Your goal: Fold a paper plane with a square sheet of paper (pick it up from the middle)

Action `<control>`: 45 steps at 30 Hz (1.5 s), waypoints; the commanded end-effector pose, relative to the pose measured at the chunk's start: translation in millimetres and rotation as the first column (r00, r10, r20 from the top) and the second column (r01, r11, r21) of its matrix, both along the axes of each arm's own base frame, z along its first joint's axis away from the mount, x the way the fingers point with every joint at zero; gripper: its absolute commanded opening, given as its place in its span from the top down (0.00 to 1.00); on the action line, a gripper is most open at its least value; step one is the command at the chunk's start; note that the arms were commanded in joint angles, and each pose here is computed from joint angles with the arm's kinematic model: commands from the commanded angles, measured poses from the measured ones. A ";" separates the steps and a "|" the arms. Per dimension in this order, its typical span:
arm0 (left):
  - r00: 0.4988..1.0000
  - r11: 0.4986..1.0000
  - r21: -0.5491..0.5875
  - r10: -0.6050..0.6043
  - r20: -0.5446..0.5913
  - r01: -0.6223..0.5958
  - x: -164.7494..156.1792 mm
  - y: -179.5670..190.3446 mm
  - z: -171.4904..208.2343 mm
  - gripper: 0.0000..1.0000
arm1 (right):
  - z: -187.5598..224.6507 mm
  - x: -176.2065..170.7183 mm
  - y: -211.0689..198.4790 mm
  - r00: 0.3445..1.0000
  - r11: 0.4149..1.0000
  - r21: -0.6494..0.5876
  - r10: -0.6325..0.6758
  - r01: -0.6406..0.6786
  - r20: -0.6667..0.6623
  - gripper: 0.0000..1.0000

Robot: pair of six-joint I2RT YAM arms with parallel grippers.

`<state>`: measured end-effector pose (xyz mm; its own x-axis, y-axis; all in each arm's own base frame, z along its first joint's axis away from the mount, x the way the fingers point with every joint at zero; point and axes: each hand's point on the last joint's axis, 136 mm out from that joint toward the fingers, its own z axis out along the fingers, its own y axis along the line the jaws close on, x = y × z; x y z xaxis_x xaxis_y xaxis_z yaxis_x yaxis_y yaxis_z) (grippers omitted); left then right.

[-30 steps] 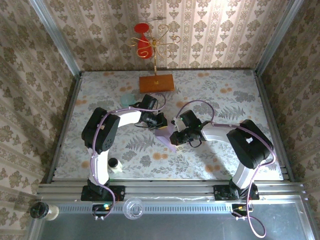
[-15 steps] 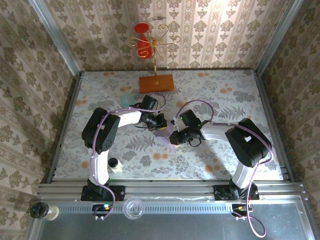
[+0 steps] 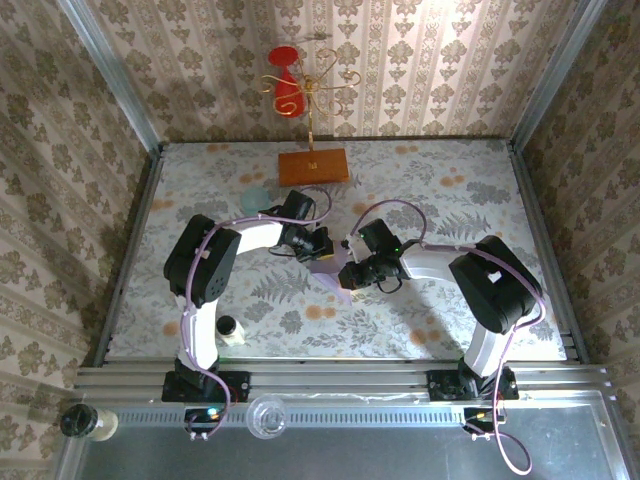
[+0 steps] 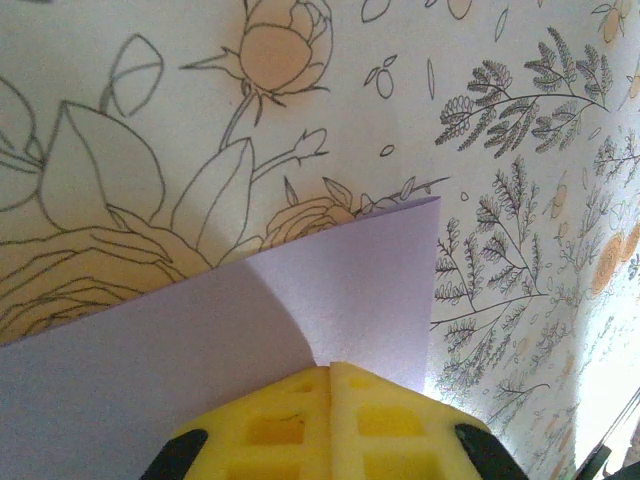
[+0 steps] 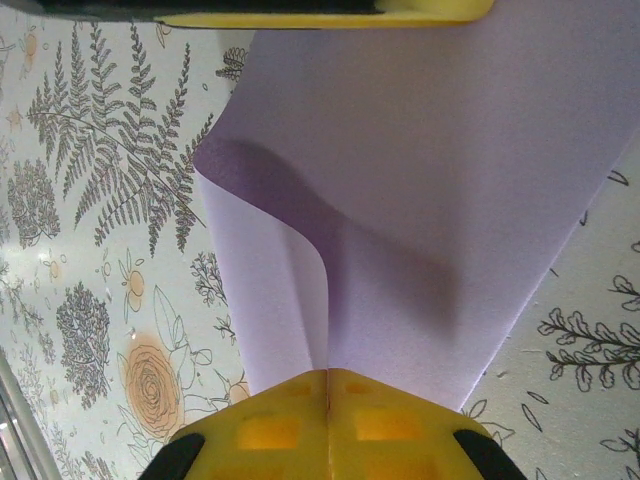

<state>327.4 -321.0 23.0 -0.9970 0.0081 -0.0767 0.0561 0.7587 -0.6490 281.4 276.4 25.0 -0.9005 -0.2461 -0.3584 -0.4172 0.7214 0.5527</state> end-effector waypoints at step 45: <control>0.999 0.999 0.042 -0.012 -0.045 0.014 -7.7 3.6 -18.1 0.93 | -8.6 10.5 -4.1 0.999 0.999 -0.034 -0.035 0.034 -0.025 0.93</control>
